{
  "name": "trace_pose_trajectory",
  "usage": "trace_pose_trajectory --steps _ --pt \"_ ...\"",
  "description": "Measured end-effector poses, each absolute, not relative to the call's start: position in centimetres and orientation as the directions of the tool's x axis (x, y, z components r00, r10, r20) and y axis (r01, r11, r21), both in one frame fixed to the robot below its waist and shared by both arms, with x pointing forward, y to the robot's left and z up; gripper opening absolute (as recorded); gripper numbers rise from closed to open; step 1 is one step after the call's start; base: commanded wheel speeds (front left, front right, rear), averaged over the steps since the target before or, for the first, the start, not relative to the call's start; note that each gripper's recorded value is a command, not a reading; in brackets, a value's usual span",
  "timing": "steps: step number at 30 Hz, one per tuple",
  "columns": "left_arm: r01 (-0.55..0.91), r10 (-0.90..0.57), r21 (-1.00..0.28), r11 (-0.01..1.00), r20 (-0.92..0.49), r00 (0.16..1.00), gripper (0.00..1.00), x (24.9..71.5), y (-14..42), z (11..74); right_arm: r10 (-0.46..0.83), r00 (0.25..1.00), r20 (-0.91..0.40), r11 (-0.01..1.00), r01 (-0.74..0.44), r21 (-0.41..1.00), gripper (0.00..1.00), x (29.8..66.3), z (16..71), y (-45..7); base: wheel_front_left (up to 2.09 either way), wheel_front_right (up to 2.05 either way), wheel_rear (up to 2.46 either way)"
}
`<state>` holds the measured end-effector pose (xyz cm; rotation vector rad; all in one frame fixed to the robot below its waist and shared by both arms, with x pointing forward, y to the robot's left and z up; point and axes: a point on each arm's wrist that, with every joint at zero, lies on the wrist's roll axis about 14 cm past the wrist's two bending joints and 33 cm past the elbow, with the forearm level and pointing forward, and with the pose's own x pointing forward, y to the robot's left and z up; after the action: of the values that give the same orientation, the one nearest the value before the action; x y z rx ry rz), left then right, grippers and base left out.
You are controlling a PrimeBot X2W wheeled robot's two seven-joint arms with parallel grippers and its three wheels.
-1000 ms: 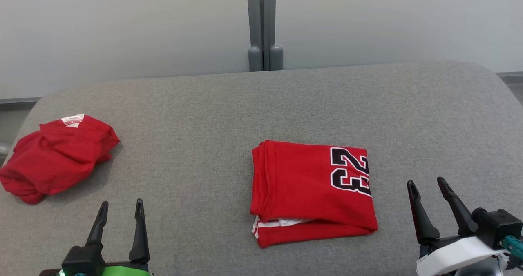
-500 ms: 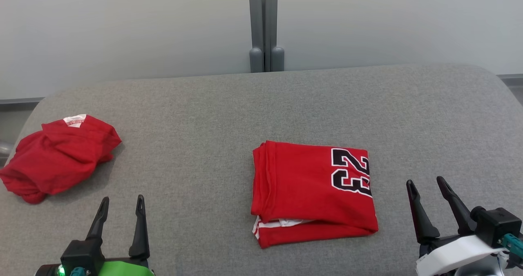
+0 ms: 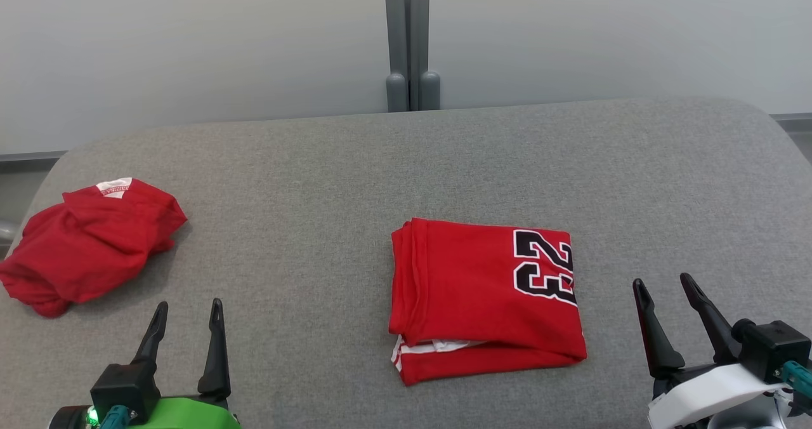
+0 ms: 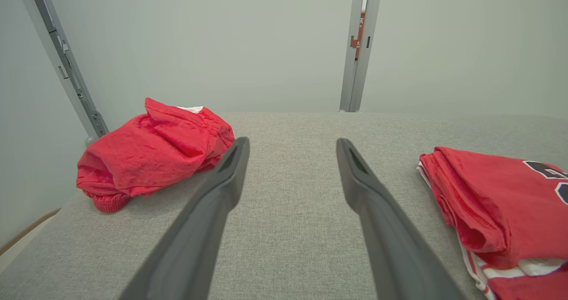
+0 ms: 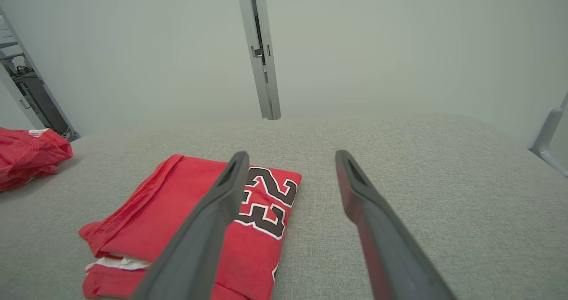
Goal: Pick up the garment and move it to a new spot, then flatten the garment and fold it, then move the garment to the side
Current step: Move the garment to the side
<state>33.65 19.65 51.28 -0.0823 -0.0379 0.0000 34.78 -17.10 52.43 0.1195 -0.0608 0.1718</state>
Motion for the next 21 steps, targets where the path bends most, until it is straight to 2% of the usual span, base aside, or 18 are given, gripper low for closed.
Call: trace_pose_trajectory --steps 21 --pt "0.004 -0.002 -0.073 0.997 0.029 1.000 1.00 33.85 19.59 51.56 0.149 0.987 0.063 0.983 -0.155 0.103 1.00 34.66 52.50 -17.65 0.00 0.00 0.00"
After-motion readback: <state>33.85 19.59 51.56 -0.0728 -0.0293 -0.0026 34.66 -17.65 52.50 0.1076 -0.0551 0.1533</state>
